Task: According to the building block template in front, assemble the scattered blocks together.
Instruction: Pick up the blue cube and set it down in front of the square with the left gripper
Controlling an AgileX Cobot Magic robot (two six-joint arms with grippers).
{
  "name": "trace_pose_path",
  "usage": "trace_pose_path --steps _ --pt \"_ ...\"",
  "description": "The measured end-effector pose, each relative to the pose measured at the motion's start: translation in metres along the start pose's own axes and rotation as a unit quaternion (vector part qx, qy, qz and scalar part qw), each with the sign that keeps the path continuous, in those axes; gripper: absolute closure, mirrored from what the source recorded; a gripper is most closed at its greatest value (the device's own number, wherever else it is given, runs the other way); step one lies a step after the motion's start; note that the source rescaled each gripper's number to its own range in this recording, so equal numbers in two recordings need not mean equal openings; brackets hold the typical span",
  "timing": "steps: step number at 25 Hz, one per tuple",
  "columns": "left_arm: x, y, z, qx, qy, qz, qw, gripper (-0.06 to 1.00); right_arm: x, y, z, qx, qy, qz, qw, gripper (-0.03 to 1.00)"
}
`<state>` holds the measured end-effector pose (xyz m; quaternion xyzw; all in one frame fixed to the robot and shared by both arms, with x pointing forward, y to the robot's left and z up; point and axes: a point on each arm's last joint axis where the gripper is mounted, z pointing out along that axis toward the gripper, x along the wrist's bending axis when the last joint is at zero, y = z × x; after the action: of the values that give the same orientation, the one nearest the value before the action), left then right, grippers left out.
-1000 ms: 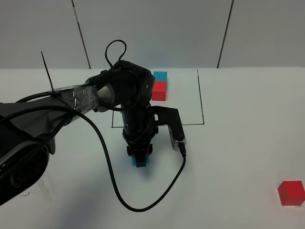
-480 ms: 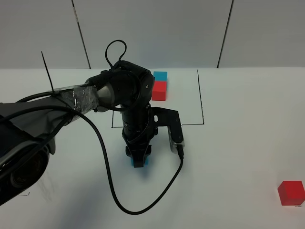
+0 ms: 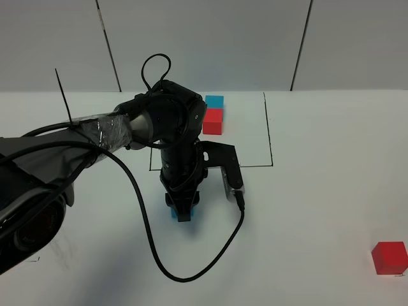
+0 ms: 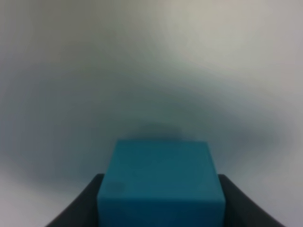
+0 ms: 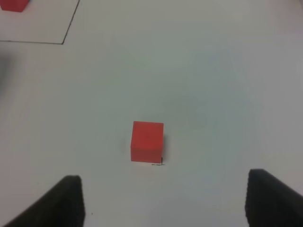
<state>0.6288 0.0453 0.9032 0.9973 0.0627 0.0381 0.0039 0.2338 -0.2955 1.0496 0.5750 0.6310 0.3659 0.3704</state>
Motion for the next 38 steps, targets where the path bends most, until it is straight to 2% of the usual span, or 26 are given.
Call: trace_pose_path --steps 25,36,38 --pt "-0.001 0.001 0.010 0.005 -0.011 -0.002 1.000 0.94 0.000 0.000 0.000 0.000 0.000 0.000 1.000 0.41" --pt "-0.001 0.000 0.010 0.007 -0.013 -0.018 1.000 0.94 0.000 0.000 0.000 0.000 0.000 0.000 1.000 0.41" --pt "-0.002 0.000 0.011 0.010 -0.017 -0.020 1.000 0.88 0.000 0.000 0.000 0.000 0.000 0.000 1.000 0.41"
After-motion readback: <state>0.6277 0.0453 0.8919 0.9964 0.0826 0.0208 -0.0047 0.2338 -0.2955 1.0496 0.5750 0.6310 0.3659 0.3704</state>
